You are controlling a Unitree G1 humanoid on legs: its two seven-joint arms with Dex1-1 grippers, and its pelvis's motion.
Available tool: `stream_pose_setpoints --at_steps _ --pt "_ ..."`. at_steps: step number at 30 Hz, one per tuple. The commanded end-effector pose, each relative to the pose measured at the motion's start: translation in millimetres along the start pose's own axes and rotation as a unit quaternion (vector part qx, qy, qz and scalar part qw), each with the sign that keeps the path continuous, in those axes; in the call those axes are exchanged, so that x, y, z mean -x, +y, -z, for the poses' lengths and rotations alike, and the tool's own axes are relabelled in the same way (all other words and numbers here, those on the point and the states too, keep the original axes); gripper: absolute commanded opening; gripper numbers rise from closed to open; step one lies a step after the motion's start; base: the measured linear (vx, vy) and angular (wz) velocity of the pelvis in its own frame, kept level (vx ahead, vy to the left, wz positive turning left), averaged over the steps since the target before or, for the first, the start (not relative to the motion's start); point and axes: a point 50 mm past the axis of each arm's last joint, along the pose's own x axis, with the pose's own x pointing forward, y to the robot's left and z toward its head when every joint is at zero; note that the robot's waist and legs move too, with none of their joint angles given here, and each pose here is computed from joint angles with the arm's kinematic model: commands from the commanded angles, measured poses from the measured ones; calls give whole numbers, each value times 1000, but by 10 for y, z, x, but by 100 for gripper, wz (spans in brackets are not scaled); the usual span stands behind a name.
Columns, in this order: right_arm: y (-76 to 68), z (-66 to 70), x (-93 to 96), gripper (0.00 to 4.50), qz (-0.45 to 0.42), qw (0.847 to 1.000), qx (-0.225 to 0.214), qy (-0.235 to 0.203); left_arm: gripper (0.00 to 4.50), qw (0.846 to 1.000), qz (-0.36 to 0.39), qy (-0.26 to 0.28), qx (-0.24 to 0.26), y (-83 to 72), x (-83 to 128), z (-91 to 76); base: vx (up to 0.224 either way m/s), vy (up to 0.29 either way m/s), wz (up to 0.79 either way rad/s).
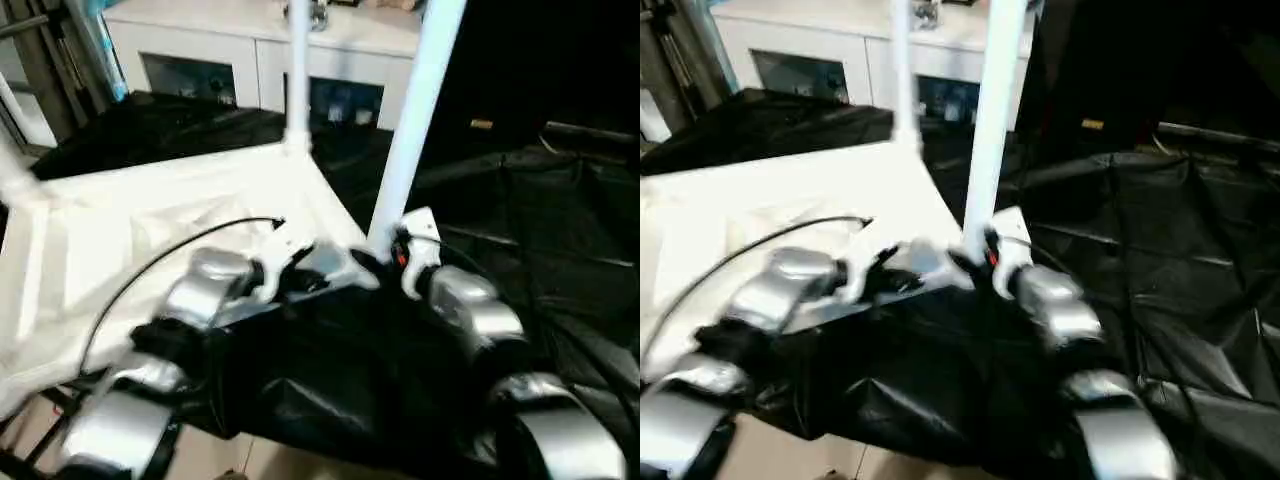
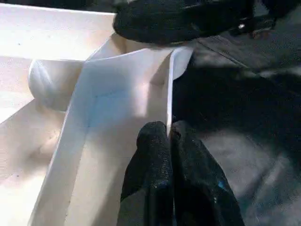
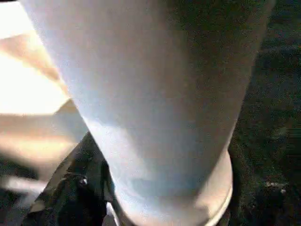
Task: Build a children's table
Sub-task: Rotate leg to tighten
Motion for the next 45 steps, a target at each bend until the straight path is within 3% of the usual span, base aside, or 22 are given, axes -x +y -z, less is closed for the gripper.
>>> stream_pose_setpoints --at_steps 1,4,6,10,14,21,23,24,25,29,34,36,41,42,43,45 --pt "336 256 -107 275 -44 998 -25 47 0 999 -16 -33 -7 -45 -117 -207 0 0 0" --pt "411 220 -128 345 -80 996 -17 34 0 999 8 -40 -15 -115 -155 -230 0 0 0" --pt "406 208 -121 354 -90 995 -13 32 0 999 21 -42 -20 -133 -147 -226 0 0 0" --pt "378 168 -75 395 -138 989 43 27 0 997 60 -41 -33 -157 -81 -182 0 0 0" --pt "299 143 29 395 -197 977 75 25 0 993 99 -37 -48 -156 35 -113 0 0 0" --pt "202 81 188 395 -274 957 91 20 0 988 138 -17 -64 -120 215 9 0 0 0" --pt "165 95 300 395 -326 939 99 37 0 986 152 -8 -64 -83 315 54 0 0 0" --pt "165 95 300 395 -326 939 99 37 0 986 152 -8 -64 -83 315 54 0 0 0" --pt "160 107 335 371 -342 933 102 44 0 985 160 -7 -65 -80 340 61 0 0 0" --pt "151 146 408 344 -375 919 105 64 0 982 180 -4 -65 -82 397 75 0 0 0" --pt "170 156 436 303 -390 913 97 69 0 979 191 1 -65 -92 431 99 0 0 0" --pt "181 159 437 292 -391 913 94 69 0 980 190 1 -64 -90 432 103 0 0 0" --pt "196 192 354 287 -344 933 81 65 0 989 139 -2 -56 -38 361 74 0 0 0" --pt "190 202 303 286 -312 945 78 64 0 991 124 -6 -51 -25 330 53 0 0 0" --pt "172 228 157 285 -212 973 71 64 0 996 79 -14 -44 7 237 -10 0 0 0" --pt "160 239 102 285 -165 982 67 65 0 997 65 -16 -40 9 197 -35 0 0 0"
